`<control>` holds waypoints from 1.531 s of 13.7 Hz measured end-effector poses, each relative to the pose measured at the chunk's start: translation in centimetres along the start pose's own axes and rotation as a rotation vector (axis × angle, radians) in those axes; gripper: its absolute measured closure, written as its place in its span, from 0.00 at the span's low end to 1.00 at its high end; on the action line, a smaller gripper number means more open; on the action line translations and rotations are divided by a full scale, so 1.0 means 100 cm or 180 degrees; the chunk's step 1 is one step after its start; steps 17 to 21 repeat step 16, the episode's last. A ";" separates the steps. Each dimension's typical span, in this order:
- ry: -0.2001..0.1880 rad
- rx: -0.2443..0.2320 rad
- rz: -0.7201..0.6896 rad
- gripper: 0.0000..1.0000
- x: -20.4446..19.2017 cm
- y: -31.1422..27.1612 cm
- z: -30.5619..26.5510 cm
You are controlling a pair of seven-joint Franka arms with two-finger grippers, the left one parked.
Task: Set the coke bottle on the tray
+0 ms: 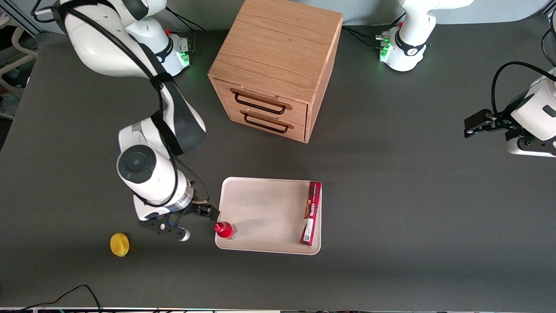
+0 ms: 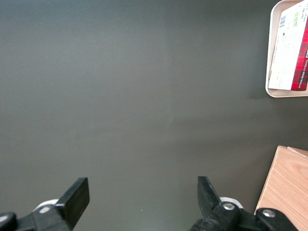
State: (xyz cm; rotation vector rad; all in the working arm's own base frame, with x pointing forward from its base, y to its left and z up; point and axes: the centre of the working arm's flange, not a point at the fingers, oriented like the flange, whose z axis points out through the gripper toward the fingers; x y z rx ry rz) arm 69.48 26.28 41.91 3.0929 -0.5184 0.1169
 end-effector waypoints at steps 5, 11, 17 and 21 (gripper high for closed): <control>-0.0319 -0.0013 -0.0504 0.00 -0.001 0.127 -0.094; -0.0251 -0.0039 -0.0709 0.00 -0.050 0.288 -0.173; -0.0161 0.0028 -0.0678 0.00 -0.063 0.303 -0.187; -0.0161 0.0028 -0.0678 0.00 -0.063 0.303 -0.187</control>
